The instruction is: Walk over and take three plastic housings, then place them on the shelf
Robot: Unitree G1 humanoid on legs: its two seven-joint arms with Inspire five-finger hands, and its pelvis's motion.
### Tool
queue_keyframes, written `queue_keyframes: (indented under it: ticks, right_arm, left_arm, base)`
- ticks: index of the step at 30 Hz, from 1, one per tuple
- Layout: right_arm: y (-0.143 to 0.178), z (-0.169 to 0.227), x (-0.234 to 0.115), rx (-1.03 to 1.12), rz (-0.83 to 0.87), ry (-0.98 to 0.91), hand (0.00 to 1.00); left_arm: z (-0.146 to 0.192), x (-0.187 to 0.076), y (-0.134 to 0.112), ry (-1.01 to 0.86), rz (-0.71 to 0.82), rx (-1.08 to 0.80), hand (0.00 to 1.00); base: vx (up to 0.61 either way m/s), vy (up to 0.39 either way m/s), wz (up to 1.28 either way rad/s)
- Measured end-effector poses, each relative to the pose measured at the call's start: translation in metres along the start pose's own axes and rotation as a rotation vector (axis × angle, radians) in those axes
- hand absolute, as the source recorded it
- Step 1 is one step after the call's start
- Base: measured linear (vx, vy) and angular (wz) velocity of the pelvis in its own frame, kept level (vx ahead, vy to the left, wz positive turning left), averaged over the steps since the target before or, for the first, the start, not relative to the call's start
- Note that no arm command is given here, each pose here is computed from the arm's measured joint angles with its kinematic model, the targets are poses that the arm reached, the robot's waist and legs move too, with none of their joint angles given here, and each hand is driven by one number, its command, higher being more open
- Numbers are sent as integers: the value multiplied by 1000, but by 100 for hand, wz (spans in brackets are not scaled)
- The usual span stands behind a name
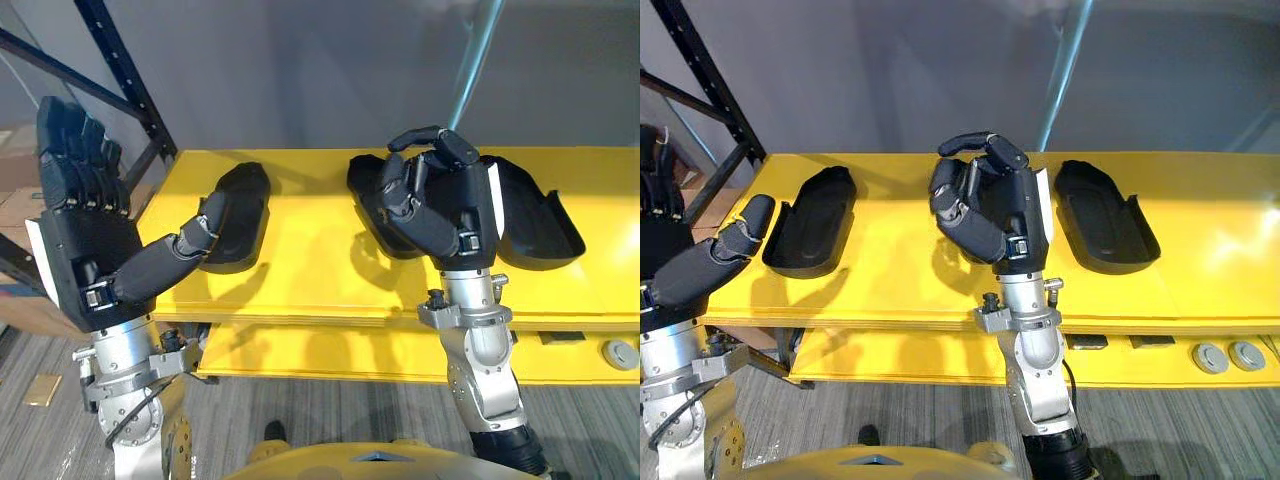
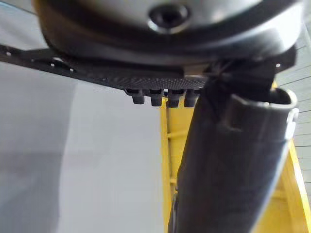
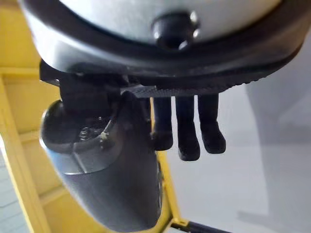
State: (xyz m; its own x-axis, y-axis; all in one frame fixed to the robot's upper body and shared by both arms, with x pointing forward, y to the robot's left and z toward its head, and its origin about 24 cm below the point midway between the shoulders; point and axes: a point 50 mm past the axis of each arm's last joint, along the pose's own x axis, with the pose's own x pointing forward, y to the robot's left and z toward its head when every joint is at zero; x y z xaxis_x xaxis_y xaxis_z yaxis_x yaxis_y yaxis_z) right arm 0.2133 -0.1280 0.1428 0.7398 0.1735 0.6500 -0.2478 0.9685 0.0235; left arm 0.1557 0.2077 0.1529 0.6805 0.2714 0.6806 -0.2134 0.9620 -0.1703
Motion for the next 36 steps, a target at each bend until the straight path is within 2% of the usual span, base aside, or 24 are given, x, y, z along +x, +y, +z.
queue_keyframes:
  ticks: [9,17,23,28,32,36]
  right_arm:
    - [-11,0,-4,-40,-35,18,100]
    - [-30,-3,-20,-163,-175,97,100]
    - [-43,-9,-29,-278,-263,190,100]
    - [-57,-32,-50,-299,-369,376,100]
    - [-62,-45,-64,-306,-392,474,100]
    - [-61,-48,-67,-289,-363,496,100]
  left_arm:
    - [-10,3,-4,20,-4,-56,100]
    - [-10,3,-5,20,-8,-72,100]
    - [-16,1,-4,50,-11,-75,100]
    - [-20,-1,-5,71,-19,-100,100]
    - [-20,-1,-6,71,-38,-111,100]
    - [-21,-2,-10,78,-60,-147,100]
  base:
    - [-6,10,-15]
    - [-6,3,-5]
    - [-6,5,-4]
    - [0,0,0]
    - [0,0,0]
    - [0,0,0]
